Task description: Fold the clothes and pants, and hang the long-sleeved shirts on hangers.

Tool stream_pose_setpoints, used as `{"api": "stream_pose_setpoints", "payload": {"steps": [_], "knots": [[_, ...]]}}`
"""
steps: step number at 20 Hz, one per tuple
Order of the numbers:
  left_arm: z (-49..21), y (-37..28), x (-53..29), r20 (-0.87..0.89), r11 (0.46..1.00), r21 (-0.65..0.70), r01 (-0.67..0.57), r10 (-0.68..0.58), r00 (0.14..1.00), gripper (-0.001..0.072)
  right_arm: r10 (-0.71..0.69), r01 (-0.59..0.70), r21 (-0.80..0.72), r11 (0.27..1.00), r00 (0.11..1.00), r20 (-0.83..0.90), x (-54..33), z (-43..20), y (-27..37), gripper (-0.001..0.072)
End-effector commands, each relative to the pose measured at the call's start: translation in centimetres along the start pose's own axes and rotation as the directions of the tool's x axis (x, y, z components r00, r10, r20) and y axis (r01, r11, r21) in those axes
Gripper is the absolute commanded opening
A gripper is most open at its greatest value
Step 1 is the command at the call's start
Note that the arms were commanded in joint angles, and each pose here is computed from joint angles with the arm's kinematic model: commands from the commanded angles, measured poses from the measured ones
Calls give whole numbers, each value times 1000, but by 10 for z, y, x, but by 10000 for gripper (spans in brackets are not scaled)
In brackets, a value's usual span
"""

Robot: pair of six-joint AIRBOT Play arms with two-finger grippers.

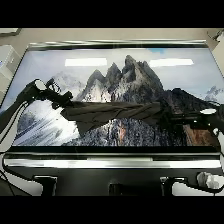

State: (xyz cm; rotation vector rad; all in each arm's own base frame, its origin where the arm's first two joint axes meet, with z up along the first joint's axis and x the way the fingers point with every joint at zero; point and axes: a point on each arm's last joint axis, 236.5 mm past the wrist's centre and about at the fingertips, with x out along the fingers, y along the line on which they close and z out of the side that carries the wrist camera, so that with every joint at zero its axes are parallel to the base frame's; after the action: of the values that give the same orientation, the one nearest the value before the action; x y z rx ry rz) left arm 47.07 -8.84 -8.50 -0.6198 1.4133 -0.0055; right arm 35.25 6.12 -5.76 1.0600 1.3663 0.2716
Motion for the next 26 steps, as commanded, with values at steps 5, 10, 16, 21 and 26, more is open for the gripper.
{"api": "stream_pose_setpoints", "payload": {"steps": [5,10,16,21,26], "knots": [[1,0,0,5,1000,10,1,-1,1000,25,-99,109,-73,991,986,134,13,28,-13,519],[2,0,0,6,1000,9,1,-1,1000,25,-89,101,-92,991,988,123,21,23,-6,483],[2,0,0,6,1000,7,1,-1,1000,25,-88,94,-142,985,995,48,44,-1,11,36],[27,-27,-37,99,997,59,41,-47,994,24,28,21,-272,962,984,176,-1,13,75,34],[106,-117,-217,461,957,248,153,-255,850,23,314,139,-625,768,769,556,-160,62,257,34]]}}
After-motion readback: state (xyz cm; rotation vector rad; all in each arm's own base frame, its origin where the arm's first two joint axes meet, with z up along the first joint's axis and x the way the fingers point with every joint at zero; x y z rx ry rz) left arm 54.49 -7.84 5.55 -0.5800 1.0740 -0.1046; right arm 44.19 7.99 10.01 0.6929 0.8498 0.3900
